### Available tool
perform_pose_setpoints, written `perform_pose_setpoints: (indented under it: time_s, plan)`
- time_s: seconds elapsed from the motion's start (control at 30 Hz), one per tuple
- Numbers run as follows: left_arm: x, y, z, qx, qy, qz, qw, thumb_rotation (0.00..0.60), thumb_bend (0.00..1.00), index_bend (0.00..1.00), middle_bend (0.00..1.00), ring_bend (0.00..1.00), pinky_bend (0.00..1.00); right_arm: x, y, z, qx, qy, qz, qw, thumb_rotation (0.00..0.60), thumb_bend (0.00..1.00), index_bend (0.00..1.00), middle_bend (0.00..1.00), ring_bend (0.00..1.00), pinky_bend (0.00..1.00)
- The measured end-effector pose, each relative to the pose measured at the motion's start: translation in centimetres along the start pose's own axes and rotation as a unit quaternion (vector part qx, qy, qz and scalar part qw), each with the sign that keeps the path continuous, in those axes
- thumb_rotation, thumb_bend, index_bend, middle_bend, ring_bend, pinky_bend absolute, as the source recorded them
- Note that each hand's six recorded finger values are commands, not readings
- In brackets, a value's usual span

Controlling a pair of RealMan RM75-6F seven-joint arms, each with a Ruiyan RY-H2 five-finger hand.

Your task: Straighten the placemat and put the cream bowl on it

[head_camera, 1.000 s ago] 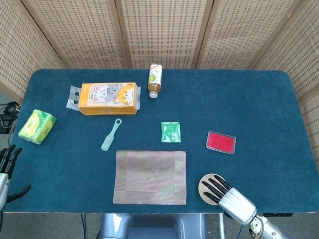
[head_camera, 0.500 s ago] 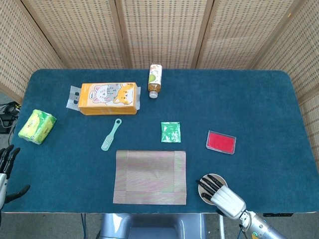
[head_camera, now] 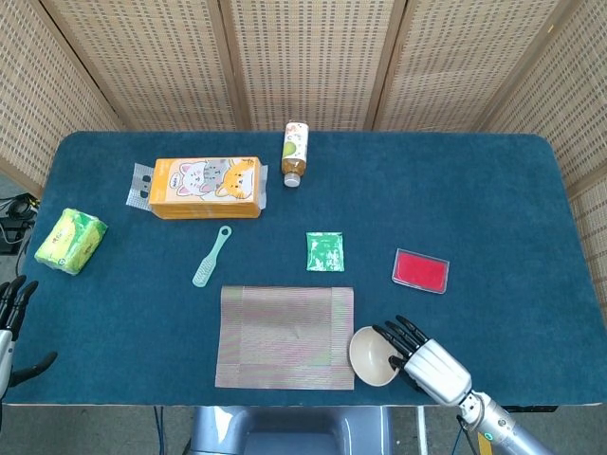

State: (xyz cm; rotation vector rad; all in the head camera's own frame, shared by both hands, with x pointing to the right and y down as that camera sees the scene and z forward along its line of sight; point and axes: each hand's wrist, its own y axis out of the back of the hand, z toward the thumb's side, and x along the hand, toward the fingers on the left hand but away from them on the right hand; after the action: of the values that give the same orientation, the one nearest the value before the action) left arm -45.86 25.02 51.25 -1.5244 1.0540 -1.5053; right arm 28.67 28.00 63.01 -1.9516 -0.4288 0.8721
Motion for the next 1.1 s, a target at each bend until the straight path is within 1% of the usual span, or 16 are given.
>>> perform_pose_setpoints:
  time_s: [0.13,0.23,0.4,0.53,0.63,0.73,0.77,0.83,0.87,0.93,1.0,1.1]
  plan:
    - [0.2,-0.2,0.0,0.001,0.001,-0.003,1.0,0.6,0.0,0.0,0.0,0.0,0.0,-0.5,2.1,-1.4,0.001,-0.015,-0.039,0.9991,0.6,0.71,0.7,0.0,0.0,0.0]
    - [0.4,-0.4,-0.1,0.003,0.004,-0.007,1.0,0.6,0.0,0.0,0.0,0.0,0.0,-1.2,3.9,-3.3,0.002,-0.04,-0.063,0.9972,0.6,0.71,0.7,0.0,0.0,0.0]
    - [1.1,-0.8,-0.5,0.006,0.015,-0.015,0.9998,0.6,0.0,0.0,0.0,0.0,0.0,-3.0,7.0,-7.7,-0.007,-0.102,-0.094,0.9902,0.6,0.71,0.7,0.0,0.0,0.0]
    - [1.8,-1.2,-0.6,0.009,0.021,-0.021,0.9995,0.6,0.0,0.0,0.0,0.0,0.0,-4.9,8.5,-11.8,-0.031,-0.163,-0.099,0.9811,0.6,0.71,0.7,0.0,0.0,0.0]
    - [2.2,-1.5,-0.6,0.012,0.026,-0.024,0.9993,0.6,0.0,0.0,0.0,0.0,0.0,-6.4,8.8,-15.3,-0.056,-0.217,-0.086,0.9706,0.6,0.71,0.7,0.0,0.0,0.0]
    - [2.6,-1.7,-0.8,0.014,0.033,-0.026,0.999,0.6,0.0,0.0,0.0,0.0,0.0,-7.9,8.6,-19.1,-0.082,-0.276,-0.07,0.9552,0.6,0.71,0.7,0.0,0.0,0.0]
    - [2.7,-1.7,-0.8,0.015,0.035,-0.026,0.9989,0.6,0.0,0.0,0.0,0.0,0.0,-8.5,8.5,-20.5,-0.092,-0.298,-0.065,0.9478,0.6,0.71,0.7,0.0,0.0,0.0]
    - [2.9,-1.9,-0.9,0.018,0.041,-0.029,0.9986,0.6,0.0,0.0,0.0,0.0,0.0,-9.2,8.2,-22.4,-0.109,-0.331,-0.059,0.9356,0.6,0.71,0.7,0.0,0.0,0.0]
    - [3.1,-2.0,-1.0,0.019,0.044,-0.03,0.9984,0.6,0.0,0.0,0.0,0.0,0.0,-9.6,7.9,-23.5,-0.12,-0.35,-0.055,0.9275,0.6,0.71,0.7,0.0,0.0,0.0]
    - [3.4,-2.3,-1.1,0.022,0.05,-0.033,0.9979,0.6,0.0,0.0,0.0,0.0,0.0,-10.2,7.4,-24.8,-0.133,-0.374,-0.051,0.9166,0.6,0.71,0.7,0.0,0.0,0.0]
    - [3.6,-2.4,-1.3,0.025,0.056,-0.034,0.9975,0.6,0.0,0.0,0.0,0.0,0.0,-10.9,6.8,-25.8,-0.139,-0.392,-0.046,0.9082,0.6,0.71,0.7,0.0,0.0,0.0]
    - [3.9,-2.5,-1.4,0.027,0.061,-0.035,0.9971,0.6,0.0,0.0,0.0,0.0,0.0,-11.7,6.0,-26.5,-0.144,-0.406,-0.039,0.9016,0.6,0.71,0.7,0.0,0.0,0.0]
